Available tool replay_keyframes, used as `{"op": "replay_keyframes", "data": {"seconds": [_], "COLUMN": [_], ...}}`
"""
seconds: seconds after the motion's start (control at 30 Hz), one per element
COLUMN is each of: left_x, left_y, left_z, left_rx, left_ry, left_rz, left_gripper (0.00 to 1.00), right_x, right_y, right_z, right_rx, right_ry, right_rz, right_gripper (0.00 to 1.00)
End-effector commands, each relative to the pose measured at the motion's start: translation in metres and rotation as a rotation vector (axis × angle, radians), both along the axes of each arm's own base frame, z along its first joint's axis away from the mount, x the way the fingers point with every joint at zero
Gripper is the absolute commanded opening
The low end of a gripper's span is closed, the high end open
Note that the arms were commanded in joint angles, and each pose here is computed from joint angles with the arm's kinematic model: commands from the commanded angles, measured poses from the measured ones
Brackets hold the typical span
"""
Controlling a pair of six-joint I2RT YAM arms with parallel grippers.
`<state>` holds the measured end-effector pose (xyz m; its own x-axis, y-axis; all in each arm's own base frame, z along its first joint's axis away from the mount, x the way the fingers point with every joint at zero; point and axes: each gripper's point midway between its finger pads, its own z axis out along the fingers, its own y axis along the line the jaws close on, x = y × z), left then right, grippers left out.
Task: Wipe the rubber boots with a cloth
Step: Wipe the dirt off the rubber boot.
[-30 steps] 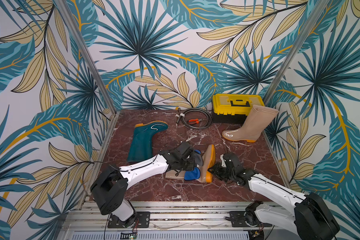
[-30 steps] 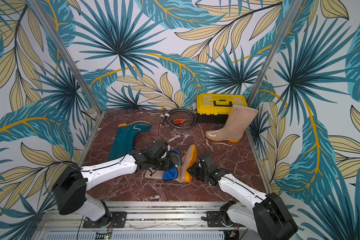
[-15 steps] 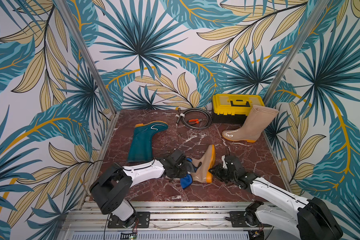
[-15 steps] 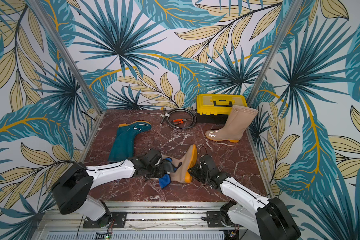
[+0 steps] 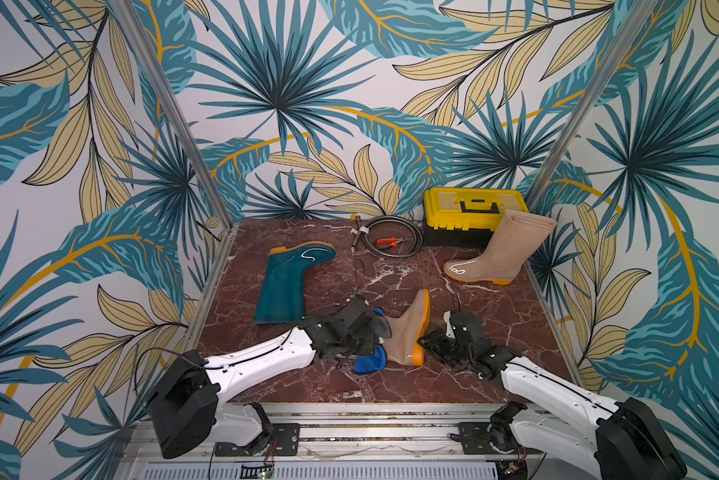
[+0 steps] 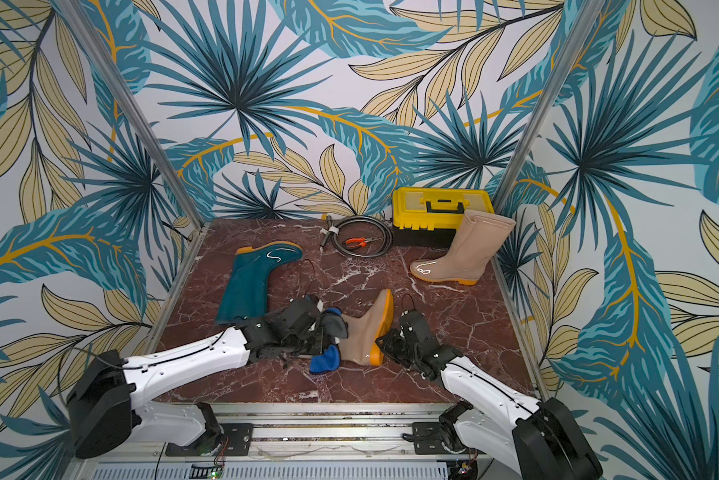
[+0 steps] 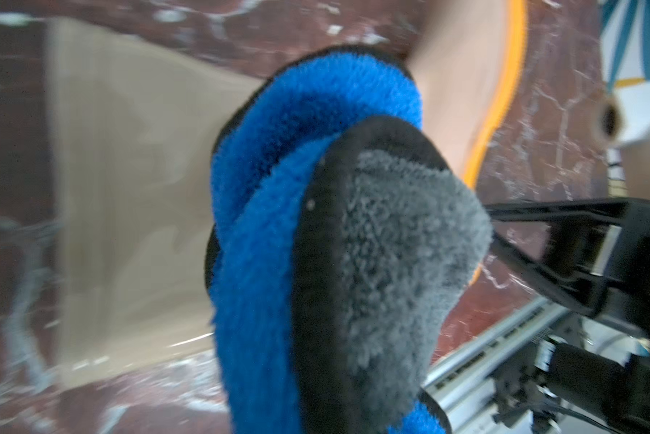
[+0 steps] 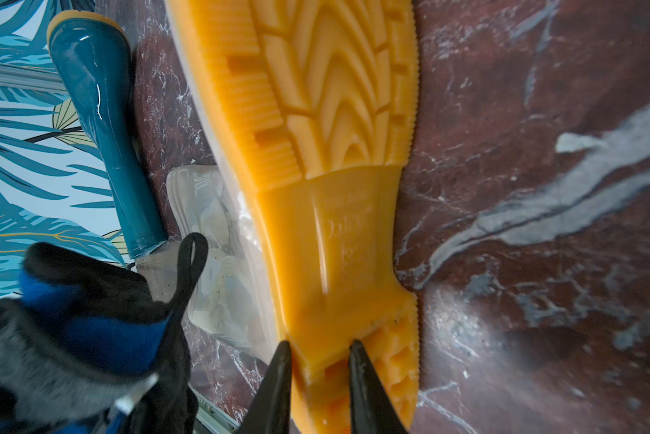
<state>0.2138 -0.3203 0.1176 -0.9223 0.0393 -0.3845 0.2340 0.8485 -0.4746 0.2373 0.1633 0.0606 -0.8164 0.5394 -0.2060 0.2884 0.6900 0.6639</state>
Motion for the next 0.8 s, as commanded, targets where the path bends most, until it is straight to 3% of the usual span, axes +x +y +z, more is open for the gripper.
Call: {"op": "replay_keyframes", "data": {"seconds": [0.0,0.07,0.17,0.27,0.53,0.63,0.77], "left_x": [-0.009,-0.012,-0.011,-0.009,-0.004,-0.005,-0.009], "left_y": [-0.058,-0.067,-0.049,-0.012,0.117,0.121,0.082], "left_z": [-0.006,-0.027,-0.054,-0.073,-0.079,-0.060,-0.022], "left_rx": [-0.072,-0.037,0.008,0.032,-0.004,-0.078,-0.114], "left_ry": [0.023,0.058,0.112,0.163,0.180,0.148,0.039], "left_rz": [-0.093,-0.107,-0.050,0.024,0.284,0.319,0.231], "left_gripper": [0.00,0.00,0.00,0.00,0.00,0.00,0.00], "right_x": [-0.056,-0.058,-0.060,-0.063,-0.069,-0.069,-0.067], "right_y": [-0.051,-0.051,-0.052,-0.057,-0.062,-0.062,-0.060], "right_z": [-0.068,-0.068,-0.069,-0.069,-0.075,-0.075,-0.075], "right_rx": [-0.229,-0.226,-0.231,-0.256,-0.269,-0.260,-0.250], "right_ry": [0.281,0.286,0.291,0.291,0.305,0.303,0.303], "right_rz": [-0.087,-0.086,-0.083,-0.079,-0.086,-0.093,-0.100], "right_gripper": [0.17,0.17,0.17,0.17,0.17,0.17,0.17]}}
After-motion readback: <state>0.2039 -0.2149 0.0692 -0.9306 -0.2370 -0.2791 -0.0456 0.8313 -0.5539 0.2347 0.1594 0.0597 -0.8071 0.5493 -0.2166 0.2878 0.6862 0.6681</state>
